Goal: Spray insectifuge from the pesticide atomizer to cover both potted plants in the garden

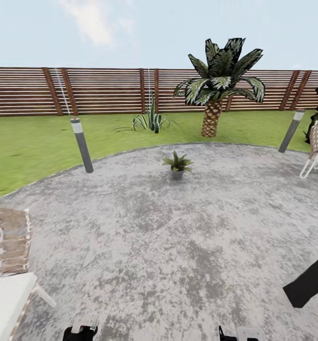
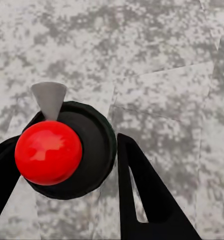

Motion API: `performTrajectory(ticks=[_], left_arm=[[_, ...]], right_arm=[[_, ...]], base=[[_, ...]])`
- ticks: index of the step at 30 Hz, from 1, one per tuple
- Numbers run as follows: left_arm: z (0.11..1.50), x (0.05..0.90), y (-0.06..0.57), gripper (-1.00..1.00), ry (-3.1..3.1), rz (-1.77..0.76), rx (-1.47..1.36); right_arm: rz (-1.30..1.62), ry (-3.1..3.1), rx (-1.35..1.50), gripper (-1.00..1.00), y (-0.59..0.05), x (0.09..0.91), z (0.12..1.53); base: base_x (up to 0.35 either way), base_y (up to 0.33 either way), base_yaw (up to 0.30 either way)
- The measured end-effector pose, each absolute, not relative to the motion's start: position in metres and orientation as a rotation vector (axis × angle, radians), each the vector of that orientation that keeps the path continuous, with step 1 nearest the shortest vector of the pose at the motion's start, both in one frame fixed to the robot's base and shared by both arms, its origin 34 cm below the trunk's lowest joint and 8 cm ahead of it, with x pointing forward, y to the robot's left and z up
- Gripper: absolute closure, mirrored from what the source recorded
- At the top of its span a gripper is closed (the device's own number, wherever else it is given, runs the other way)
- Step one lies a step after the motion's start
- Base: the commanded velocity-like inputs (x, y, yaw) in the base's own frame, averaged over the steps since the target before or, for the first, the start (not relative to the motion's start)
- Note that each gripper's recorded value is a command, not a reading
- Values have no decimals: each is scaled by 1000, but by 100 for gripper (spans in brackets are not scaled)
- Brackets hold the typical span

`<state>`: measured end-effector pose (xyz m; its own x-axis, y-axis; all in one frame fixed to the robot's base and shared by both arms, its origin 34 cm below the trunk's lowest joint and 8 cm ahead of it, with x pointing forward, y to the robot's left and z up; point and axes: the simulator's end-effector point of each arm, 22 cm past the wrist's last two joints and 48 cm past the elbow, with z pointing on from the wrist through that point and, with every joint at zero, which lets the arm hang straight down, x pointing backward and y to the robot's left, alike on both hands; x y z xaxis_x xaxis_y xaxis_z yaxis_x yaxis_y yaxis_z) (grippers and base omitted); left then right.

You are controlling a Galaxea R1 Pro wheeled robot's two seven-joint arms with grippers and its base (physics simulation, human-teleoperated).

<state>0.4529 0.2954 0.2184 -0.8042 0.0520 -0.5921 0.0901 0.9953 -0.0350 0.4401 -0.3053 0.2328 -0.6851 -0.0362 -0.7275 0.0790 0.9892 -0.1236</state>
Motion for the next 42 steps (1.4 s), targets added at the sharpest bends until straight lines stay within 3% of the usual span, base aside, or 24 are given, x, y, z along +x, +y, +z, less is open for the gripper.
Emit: performTrajectory(ticks=[14,42], left_arm=[[218,453,295,100,2506,-81,98],[219,453,295,100,2506,-81,98]], right_arm=[[-184,2318,30,-100,-305,440,233],[-184,2319,29,-100,-305,440,233]], base=[[294,-137,0],[339,-3,0]])
